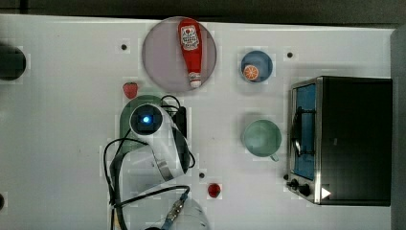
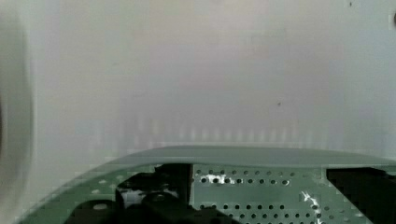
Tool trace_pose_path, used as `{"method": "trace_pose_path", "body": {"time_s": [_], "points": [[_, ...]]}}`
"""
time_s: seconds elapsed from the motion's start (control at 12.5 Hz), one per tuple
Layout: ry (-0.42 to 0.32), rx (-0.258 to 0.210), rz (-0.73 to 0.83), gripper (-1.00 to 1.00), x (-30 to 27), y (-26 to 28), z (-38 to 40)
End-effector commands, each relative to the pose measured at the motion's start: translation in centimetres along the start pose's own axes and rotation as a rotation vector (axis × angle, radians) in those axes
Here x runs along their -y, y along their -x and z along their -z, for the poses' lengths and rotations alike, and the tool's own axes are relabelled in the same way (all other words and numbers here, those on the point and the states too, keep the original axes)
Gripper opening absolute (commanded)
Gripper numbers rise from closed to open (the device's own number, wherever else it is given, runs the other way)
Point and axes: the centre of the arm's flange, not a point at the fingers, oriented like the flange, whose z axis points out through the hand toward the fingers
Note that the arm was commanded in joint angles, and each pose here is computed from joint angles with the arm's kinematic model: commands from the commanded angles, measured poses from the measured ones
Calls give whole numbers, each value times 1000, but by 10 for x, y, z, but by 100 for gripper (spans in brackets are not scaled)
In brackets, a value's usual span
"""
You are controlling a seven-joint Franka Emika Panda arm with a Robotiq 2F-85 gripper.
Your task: Drag strainer left to right.
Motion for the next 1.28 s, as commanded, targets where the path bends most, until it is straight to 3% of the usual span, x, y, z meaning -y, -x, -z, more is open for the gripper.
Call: {"method": "trace_pose_path", "body": {"time_s": [0.08, 1.28], "points": [[-21, -4, 5, 100, 10, -39, 11], [-29, -60, 5, 100, 6, -175, 2]]}}
